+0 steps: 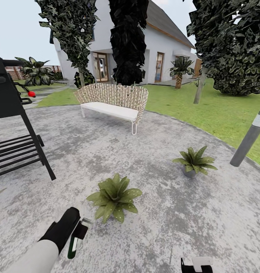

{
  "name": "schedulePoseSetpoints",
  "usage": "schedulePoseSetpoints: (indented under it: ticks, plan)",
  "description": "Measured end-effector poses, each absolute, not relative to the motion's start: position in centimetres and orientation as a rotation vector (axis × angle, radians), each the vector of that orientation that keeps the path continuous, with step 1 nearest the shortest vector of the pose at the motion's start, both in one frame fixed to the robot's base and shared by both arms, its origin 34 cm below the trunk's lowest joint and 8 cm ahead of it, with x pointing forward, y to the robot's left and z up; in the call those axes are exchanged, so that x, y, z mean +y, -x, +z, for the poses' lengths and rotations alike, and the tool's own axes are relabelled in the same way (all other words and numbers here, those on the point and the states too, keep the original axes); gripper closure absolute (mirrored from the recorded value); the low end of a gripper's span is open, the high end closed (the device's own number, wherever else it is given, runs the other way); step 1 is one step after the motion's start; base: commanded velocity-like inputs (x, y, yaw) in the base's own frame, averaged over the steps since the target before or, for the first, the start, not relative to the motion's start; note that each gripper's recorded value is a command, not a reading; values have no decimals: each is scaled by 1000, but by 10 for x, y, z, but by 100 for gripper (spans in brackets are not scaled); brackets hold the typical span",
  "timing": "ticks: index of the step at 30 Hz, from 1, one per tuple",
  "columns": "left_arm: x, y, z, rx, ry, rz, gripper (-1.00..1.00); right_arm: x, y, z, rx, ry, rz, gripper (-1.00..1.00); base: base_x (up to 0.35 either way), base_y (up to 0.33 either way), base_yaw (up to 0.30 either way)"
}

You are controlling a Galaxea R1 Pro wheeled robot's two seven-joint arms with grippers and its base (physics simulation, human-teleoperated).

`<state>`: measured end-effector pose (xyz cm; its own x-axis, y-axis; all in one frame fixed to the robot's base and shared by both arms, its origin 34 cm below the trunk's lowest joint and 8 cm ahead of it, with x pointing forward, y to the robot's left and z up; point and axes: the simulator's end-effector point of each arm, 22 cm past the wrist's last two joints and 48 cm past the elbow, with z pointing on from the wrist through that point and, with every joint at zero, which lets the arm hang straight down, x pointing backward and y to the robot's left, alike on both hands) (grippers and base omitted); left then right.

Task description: Pick up the pesticide atomizer in the garden and spray insectifuge to fully cover both potted plants in the garden.

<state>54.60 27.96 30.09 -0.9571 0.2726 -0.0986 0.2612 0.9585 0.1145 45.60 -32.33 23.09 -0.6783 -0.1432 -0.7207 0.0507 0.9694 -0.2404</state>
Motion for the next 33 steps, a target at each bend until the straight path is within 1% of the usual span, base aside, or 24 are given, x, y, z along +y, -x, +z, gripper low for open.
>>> schedulePoseSetpoints:
  ticks: [5, 9, 12, 19, 27, 33]
  plan:
    - [277, -533, 293, 3033, -418, 142, 100, -323, -456, 231, 2297, 68, -305, -100, 0, 1, 0]
    - [273, -520, 283, 3062, -487, 160, 100, -325, -456, 231, 2297, 69, -307, -100, 0, 0, 0]
    - [282, -518, 282, 3066, -495, 184, 100, -325, -456, 231, 2297, 69, -306, -100, 0, 0, 0]
    - [286, -512, 279, 3073, -499, 204, 100, -322, -456, 231, 2297, 66, -303, -100, 36, 224, -6]
    - [280, -500, 271, 3081, -517, 190, 100, -322, -456, 231, 2297, 65, -303, -100, 219, 228, -241]
    - [283, -476, 258, 3102, -537, 191, 100, -322, -456, 231, 2297, 66, -303, -100, 37, 24, -40]
